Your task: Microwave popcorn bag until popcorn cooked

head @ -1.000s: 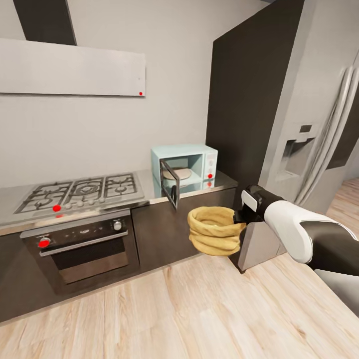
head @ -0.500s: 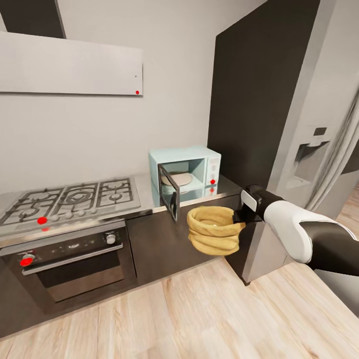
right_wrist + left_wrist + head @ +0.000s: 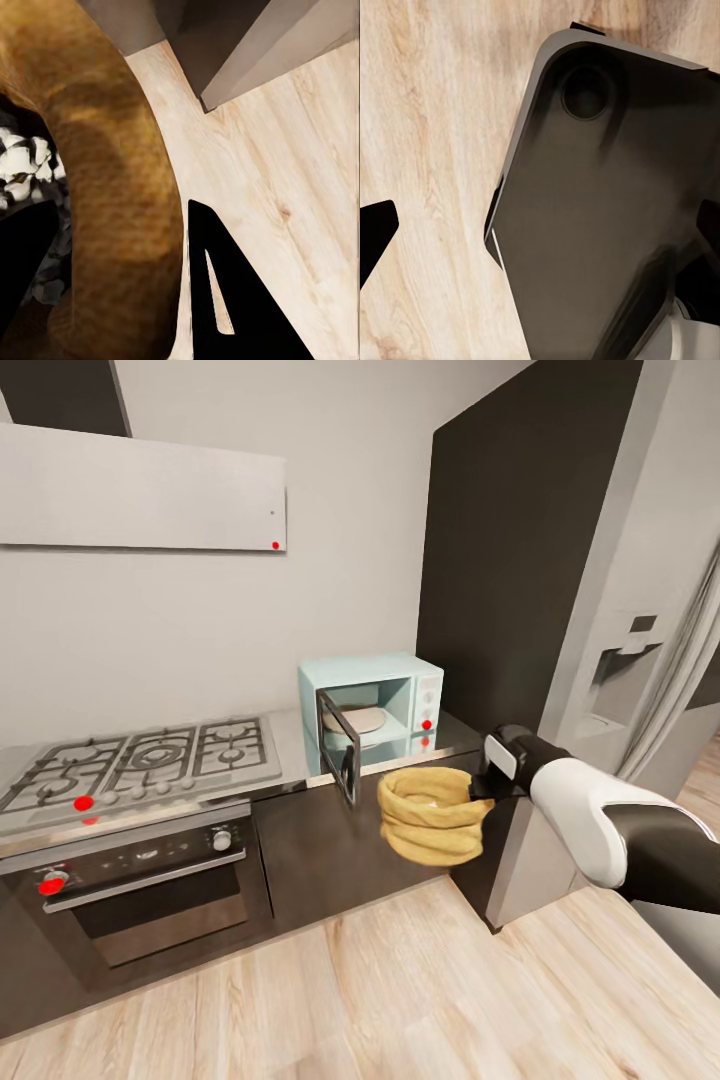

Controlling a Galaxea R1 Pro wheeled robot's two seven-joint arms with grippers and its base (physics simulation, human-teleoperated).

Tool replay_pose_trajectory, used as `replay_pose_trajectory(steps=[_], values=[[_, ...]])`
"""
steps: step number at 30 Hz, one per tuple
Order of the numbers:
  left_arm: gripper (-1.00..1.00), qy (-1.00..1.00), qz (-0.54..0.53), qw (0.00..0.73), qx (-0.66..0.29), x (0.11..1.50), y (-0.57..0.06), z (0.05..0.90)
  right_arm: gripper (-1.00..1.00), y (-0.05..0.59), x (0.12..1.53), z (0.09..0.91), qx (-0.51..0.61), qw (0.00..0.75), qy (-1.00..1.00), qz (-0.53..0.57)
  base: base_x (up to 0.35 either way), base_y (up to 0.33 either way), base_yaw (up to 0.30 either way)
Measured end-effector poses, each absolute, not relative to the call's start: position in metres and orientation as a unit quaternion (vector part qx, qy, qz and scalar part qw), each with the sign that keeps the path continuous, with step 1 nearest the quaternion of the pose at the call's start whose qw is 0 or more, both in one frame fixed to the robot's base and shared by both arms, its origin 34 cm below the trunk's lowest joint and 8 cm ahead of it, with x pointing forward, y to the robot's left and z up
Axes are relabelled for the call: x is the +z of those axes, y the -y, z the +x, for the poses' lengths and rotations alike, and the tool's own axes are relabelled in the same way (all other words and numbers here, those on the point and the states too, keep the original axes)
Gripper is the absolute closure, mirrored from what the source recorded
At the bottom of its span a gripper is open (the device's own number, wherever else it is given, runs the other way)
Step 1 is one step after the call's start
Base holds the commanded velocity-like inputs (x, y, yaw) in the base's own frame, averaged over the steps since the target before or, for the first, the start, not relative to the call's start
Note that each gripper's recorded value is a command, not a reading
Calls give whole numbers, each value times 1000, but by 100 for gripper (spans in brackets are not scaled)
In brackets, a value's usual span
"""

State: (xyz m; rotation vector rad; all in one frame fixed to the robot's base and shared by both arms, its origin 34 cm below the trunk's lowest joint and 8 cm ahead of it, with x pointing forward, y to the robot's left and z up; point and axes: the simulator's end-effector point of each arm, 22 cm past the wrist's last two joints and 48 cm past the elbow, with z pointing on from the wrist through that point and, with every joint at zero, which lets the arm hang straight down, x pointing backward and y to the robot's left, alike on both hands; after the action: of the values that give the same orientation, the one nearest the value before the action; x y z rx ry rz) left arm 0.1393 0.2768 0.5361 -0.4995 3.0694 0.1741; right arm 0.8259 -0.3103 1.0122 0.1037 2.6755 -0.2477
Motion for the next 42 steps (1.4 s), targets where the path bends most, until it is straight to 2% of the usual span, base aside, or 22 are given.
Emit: replay_pose_trajectory(steps=[8,22,32,36,42], values=[[-100,-985,-160,13,56,536,-277,139,100,310,1061,842,-87,257,-962,40,0,0,0],[-100,-985,-161,14,56,536,-276,140,100,309,1063,844,-83,261,-961,41,7,0,0],[-100,-985,-160,12,56,536,-276,138,100,308,1066,845,-81,264,-960,42,288,0,0],[-100,-985,-160,12,56,536,-277,138,100,308,1092,856,-80,297,-951,44,321,0,0],[-100,-985,-160,13,55,536,-276,139,100,307,1097,859,-80,304,-948,44,319,0,0]])
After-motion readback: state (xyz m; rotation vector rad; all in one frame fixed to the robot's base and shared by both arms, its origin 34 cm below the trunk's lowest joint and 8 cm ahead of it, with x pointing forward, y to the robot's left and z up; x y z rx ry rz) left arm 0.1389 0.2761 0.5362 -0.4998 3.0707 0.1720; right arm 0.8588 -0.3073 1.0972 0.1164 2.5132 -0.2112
